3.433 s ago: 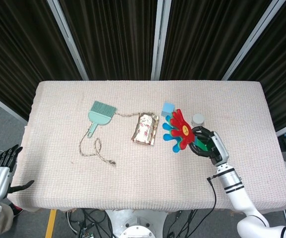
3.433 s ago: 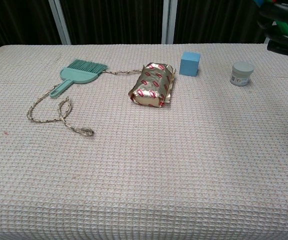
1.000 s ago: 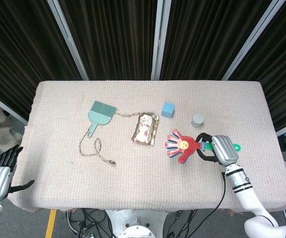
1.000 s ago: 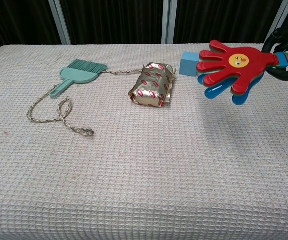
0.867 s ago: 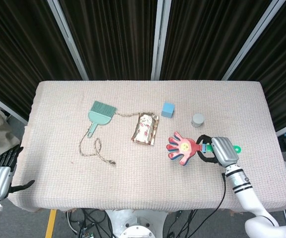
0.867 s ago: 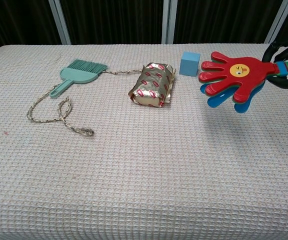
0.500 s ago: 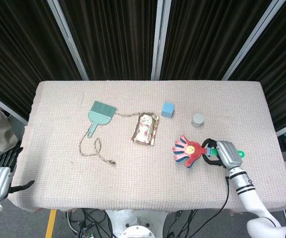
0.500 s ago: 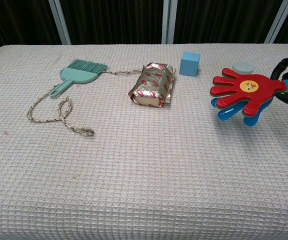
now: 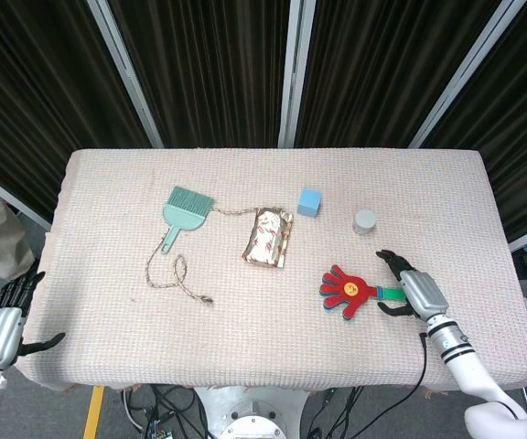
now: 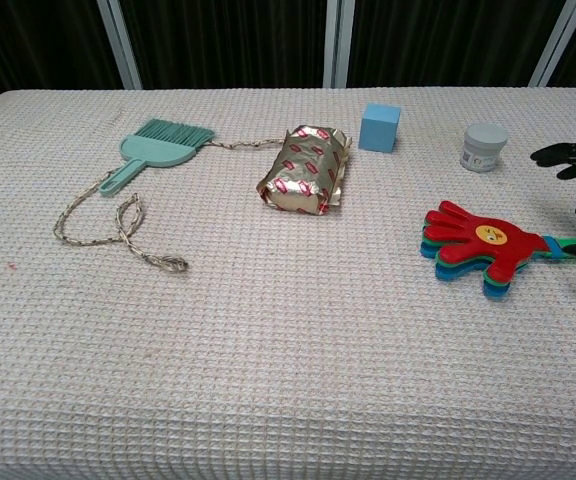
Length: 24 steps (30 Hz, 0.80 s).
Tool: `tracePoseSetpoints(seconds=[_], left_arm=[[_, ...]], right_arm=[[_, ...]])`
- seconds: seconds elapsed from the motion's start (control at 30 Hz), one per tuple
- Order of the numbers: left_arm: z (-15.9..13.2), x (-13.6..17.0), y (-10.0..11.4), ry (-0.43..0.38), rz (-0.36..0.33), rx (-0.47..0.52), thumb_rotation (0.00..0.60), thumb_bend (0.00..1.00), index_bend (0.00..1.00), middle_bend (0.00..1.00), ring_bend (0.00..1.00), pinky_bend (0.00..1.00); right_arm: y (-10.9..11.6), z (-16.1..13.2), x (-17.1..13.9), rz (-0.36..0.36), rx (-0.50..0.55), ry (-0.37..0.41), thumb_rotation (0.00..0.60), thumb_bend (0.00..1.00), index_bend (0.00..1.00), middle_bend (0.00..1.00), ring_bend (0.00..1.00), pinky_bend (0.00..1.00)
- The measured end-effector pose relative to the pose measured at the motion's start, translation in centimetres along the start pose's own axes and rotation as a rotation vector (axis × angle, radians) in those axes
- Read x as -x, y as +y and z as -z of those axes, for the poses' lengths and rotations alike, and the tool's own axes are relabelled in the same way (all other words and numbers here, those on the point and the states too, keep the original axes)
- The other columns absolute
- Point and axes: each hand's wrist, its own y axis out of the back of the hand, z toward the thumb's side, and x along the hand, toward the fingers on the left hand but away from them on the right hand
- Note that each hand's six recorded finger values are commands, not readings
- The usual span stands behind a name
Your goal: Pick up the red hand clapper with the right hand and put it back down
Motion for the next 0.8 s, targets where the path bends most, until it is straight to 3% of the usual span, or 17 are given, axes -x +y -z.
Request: tracePoseSetpoints(seconds=[0.27, 0.5, 0.63, 0.8], left_arm=[[0.0, 0.1, 0.3, -0.002, -0.01, 0.002, 0.6, 0.01, 0.04, 0.0, 0.0, 0.08], [-0.6, 0.4, 0.6, -0.011, -0.018, 0.001, 0.6, 0.01, 0.04, 0.0, 0.0, 0.08], [-1.0, 0.5, 0.9, -0.022, -0.021, -0.015, 0.6, 0.01, 0.04, 0.0, 0.0, 0.08], [-1.8, 0.5, 1.1, -0.042, -0.025, -0.031, 0.6, 0.01, 0.04, 0.0, 0.0, 0.08]], right_arm=[[1.7, 0.8, -1.8, 0.068, -0.011, -0.029, 0.6, 0.08, 0.0, 0.0, 0.0, 0.0], [4.2, 1.6, -5.5, 0.278, -0.113, -0.009, 0.6, 0.12, 0.0, 0.0, 0.0, 0.0], [4.4, 3.6, -9.9, 0.411, -0.235, -0.071, 0.6, 0.13, 0.0, 0.0, 0.0, 0.0], [3.1, 5.7, -13.1, 0.442, -0.261, -0.125, 0.6, 0.15, 0.0, 0.0, 0.0, 0.0]])
